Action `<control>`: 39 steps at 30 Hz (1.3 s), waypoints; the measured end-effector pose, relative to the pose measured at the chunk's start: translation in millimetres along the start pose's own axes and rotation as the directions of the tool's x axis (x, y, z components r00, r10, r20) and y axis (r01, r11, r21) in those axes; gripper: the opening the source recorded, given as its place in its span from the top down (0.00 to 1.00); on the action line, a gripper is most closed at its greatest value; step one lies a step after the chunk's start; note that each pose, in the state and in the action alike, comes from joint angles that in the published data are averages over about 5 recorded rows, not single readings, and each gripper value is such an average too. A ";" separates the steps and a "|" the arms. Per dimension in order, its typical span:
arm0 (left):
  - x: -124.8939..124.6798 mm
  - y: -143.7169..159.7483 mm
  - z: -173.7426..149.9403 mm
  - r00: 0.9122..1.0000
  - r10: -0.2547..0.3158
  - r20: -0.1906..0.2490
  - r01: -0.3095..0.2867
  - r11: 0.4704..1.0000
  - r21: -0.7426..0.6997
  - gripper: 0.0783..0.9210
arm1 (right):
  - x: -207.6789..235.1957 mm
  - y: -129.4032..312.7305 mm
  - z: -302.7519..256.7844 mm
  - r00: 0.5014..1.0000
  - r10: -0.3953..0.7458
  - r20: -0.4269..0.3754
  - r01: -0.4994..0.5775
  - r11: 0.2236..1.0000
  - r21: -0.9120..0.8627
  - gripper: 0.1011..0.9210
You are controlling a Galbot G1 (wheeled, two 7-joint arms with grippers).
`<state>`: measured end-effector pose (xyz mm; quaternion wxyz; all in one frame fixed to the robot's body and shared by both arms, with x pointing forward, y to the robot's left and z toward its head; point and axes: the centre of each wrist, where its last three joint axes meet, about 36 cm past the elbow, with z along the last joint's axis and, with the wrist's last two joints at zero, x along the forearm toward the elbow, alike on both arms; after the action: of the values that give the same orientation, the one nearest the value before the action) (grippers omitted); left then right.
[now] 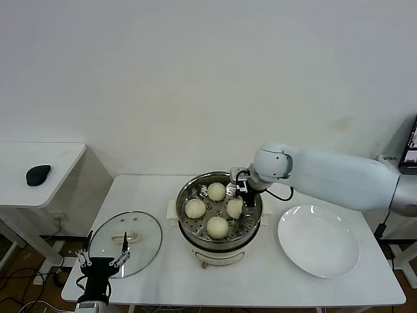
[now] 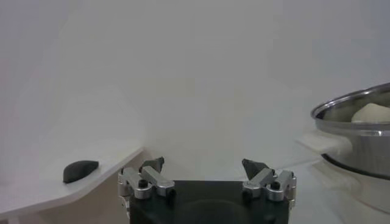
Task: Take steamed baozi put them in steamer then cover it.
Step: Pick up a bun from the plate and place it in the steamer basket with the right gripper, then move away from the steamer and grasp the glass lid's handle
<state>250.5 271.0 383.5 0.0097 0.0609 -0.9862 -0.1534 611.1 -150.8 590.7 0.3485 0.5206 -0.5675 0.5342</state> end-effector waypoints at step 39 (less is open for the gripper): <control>-17.2 -12.3 20.0 0.994 -0.111 0.019 0.110 0.992 0.056 0.12 | -47.6 211.4 156.8 0.303 0.880 0.366 -0.376 0.463 -0.803 0.12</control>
<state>268.3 267.6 360.7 -0.0116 0.1140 -0.9852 -0.1273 442.9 -316.3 464.7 -0.0411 0.2669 -0.9499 0.1575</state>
